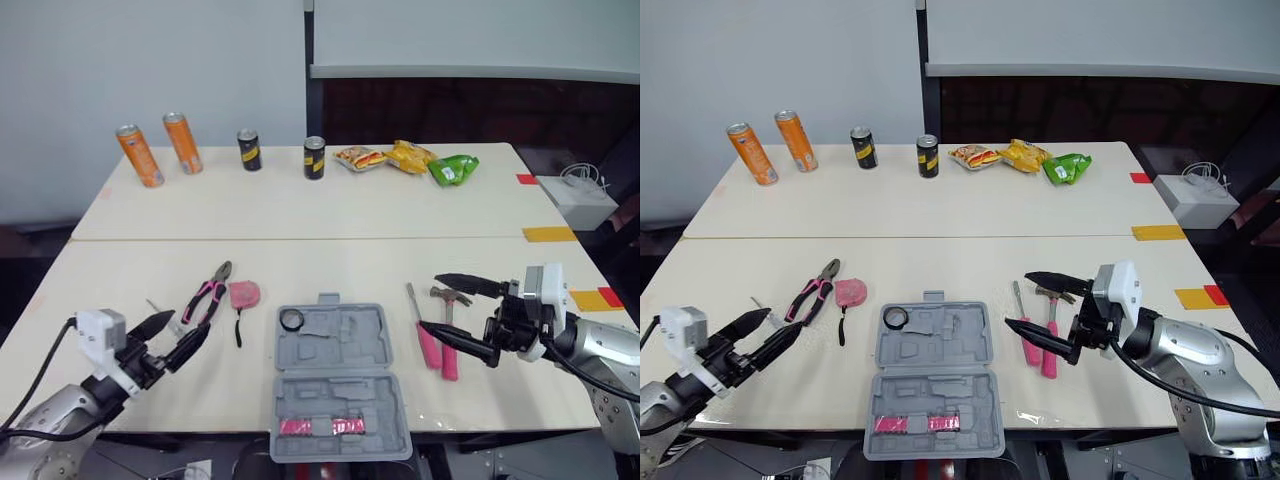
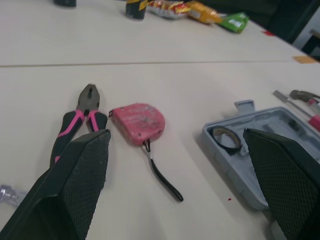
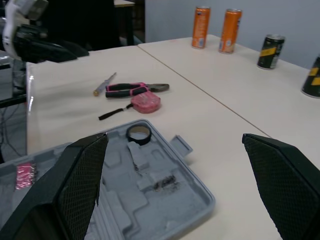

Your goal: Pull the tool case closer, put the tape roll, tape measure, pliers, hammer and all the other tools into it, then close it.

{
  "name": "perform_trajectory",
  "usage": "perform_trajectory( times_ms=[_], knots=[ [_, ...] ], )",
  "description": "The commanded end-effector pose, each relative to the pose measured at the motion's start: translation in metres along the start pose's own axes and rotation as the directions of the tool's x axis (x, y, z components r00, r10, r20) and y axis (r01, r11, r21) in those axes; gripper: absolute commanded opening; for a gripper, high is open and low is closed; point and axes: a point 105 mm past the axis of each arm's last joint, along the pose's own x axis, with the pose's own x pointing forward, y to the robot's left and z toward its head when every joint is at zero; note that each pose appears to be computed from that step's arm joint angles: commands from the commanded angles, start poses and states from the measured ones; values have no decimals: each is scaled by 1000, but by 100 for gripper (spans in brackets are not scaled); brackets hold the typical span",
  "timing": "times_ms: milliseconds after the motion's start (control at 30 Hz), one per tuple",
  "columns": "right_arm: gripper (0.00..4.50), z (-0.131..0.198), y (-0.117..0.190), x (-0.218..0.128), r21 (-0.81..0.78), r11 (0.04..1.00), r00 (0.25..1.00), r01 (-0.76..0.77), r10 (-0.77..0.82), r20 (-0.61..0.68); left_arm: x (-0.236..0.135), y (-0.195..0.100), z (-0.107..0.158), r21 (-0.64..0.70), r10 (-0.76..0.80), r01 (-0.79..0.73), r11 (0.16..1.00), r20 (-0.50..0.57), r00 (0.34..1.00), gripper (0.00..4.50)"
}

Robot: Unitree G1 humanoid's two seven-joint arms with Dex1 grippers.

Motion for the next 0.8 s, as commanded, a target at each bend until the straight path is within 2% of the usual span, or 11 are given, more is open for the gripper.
perform_trajectory(
  times_ms=[33, 467, 500, 633, 800],
  knots=[
    [444, 13, 11, 8, -18, 996, 996, -85, 85, 21, 10, -6, 2, 27, 76, -75, 997, -38, 996, 450],
    [444, 20, 20, 11, -31, 991, 991, -131, 131, 23, 67, -14, -30, 28, 222, -220, 975, -108, 969, 450],
    [450, 21, 20, 11, -31, 991, 991, -130, 131, 25, 71, -15, -32, 26, 227, -225, 974, -110, 968, 398],
    [450, 20, 22, 10, -29, 991, 992, -127, 128, 20, 85, -17, -40, 36, 272, -270, 962, -137, 952, 271],
    [450, 20, 22, 8, -33, 993, 993, -113, 113, 18, 96, -22, -45, 39, 280, -277, 960, -159, 947, 271]
  ],
)
